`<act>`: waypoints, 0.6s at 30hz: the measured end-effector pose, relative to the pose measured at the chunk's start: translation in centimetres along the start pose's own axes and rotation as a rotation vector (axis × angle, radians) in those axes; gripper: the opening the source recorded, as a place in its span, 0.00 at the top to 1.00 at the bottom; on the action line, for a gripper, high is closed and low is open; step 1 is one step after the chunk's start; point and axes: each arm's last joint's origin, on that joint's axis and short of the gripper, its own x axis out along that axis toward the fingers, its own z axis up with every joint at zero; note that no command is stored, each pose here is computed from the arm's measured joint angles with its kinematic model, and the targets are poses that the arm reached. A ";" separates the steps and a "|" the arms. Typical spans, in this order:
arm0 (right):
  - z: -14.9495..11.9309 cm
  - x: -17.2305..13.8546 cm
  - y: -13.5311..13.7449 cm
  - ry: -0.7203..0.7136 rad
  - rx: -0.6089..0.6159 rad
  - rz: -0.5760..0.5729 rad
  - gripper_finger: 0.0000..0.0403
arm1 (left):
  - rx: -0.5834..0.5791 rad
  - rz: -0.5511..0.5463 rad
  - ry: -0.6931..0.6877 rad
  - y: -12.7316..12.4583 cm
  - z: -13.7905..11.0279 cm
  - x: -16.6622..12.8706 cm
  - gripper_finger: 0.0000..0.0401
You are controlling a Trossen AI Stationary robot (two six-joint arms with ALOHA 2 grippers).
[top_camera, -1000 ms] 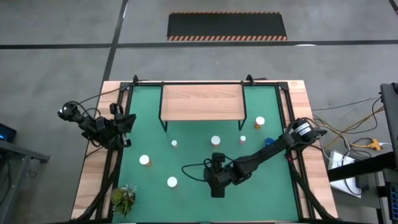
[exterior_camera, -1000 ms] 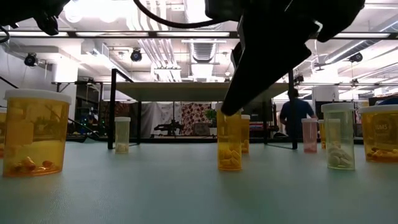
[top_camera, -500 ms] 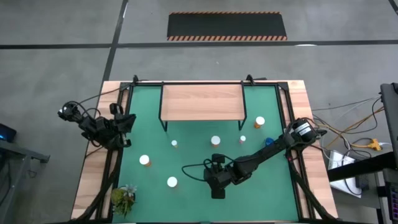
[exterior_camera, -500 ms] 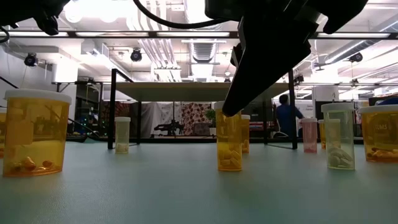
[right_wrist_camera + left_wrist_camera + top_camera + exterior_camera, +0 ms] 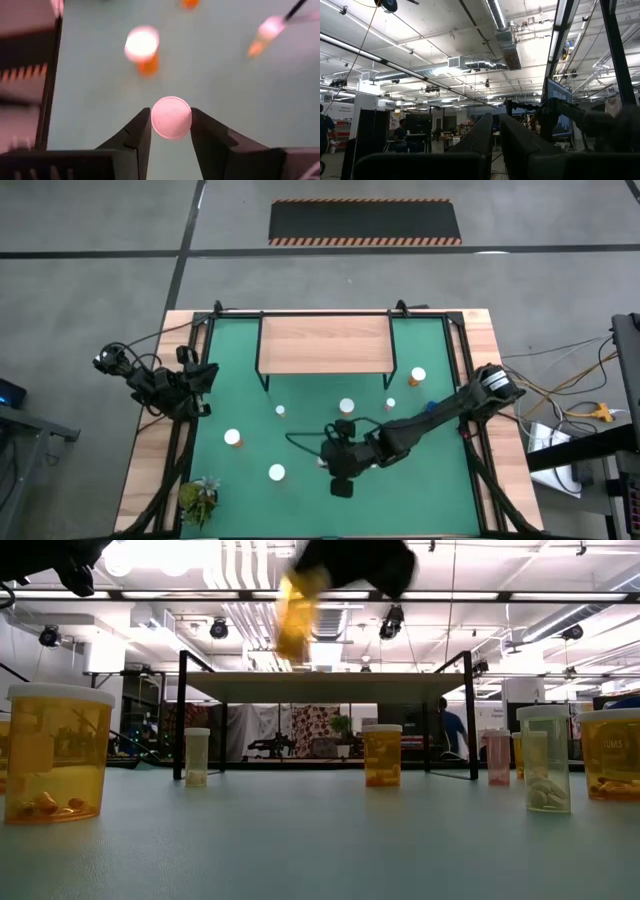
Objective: Pick and place medicine bottles onto shelf by color
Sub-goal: Put the small orange pill bottle on the shelf
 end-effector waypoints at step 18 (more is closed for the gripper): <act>11.6 -9.7 -20.9 0.008 0.394 -0.408 0.72 | -0.001 0.004 -0.006 0.1 0.1 0.0 0.96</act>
